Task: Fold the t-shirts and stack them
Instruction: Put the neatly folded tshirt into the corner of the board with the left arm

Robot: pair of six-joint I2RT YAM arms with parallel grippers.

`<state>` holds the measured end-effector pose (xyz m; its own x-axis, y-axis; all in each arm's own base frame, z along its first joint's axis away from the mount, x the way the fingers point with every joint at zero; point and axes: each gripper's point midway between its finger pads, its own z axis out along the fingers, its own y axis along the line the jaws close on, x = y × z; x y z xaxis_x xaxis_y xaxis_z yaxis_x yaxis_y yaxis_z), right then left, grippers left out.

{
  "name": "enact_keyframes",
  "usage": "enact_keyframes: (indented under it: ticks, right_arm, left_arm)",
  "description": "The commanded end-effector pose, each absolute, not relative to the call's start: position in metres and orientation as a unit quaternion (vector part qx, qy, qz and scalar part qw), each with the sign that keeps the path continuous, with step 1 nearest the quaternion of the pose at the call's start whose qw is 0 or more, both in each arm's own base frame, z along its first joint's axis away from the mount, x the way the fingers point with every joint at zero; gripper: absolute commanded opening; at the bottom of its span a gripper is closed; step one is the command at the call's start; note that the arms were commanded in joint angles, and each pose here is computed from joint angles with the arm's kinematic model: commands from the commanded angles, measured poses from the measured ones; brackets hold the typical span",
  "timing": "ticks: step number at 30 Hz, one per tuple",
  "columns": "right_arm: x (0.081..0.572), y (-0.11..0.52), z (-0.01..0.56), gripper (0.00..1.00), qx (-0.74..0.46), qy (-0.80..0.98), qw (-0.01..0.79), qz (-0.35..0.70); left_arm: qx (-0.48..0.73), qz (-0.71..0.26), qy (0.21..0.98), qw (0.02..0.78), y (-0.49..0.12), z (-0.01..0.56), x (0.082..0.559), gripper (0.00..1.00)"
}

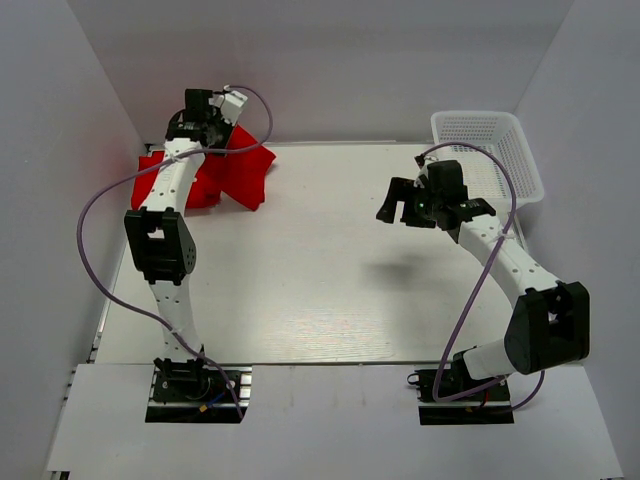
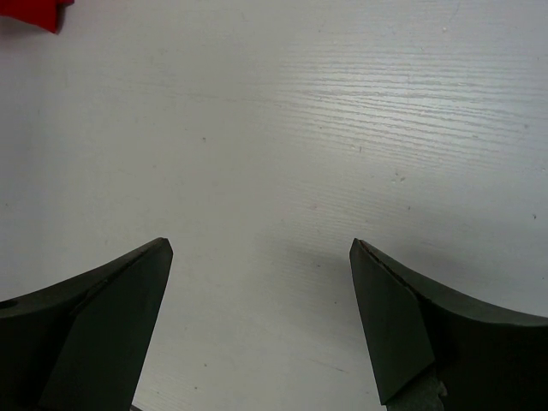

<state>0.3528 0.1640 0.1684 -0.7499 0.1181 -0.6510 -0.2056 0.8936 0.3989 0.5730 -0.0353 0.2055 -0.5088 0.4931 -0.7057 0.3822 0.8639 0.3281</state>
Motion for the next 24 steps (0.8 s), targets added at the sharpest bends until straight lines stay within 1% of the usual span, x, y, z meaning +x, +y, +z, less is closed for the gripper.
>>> enact_keyframes:
  ticks: [1,10,14,17,19,24]
  right_arm:
    - [0.362,0.161,0.178,0.9,-0.012,0.905,0.361,0.225]
    - [0.366,0.169,0.175,0.9,-0.012,0.909,0.344,0.235]
    - [0.372,0.175,0.171,0.9,-0.018,0.914,0.328,0.24]
    - [0.375,0.176,0.169,0.9,-0.017,0.915,0.323,0.241]
    - [0.379,0.179,0.168,0.9,-0.016,0.916,0.318,0.245]
    - [0.383,0.185,0.165,0.9,-0.016,0.917,0.306,0.255]
  left_arm:
    - [0.257,0.07,0.841,0.471,-0.026,0.258,0.575,0.0]
    - [0.222,0.095,0.829,0.505,0.019,0.308,0.561,0.0]
    - [0.207,0.104,0.826,0.513,0.039,0.315,0.563,0.0]
    - [0.206,0.102,0.824,0.518,0.042,0.319,0.563,0.0]
    - [0.2,0.099,0.812,0.539,0.049,0.339,0.563,0.0]
    - [0.193,0.092,0.81,0.546,0.059,0.346,0.561,0.0]
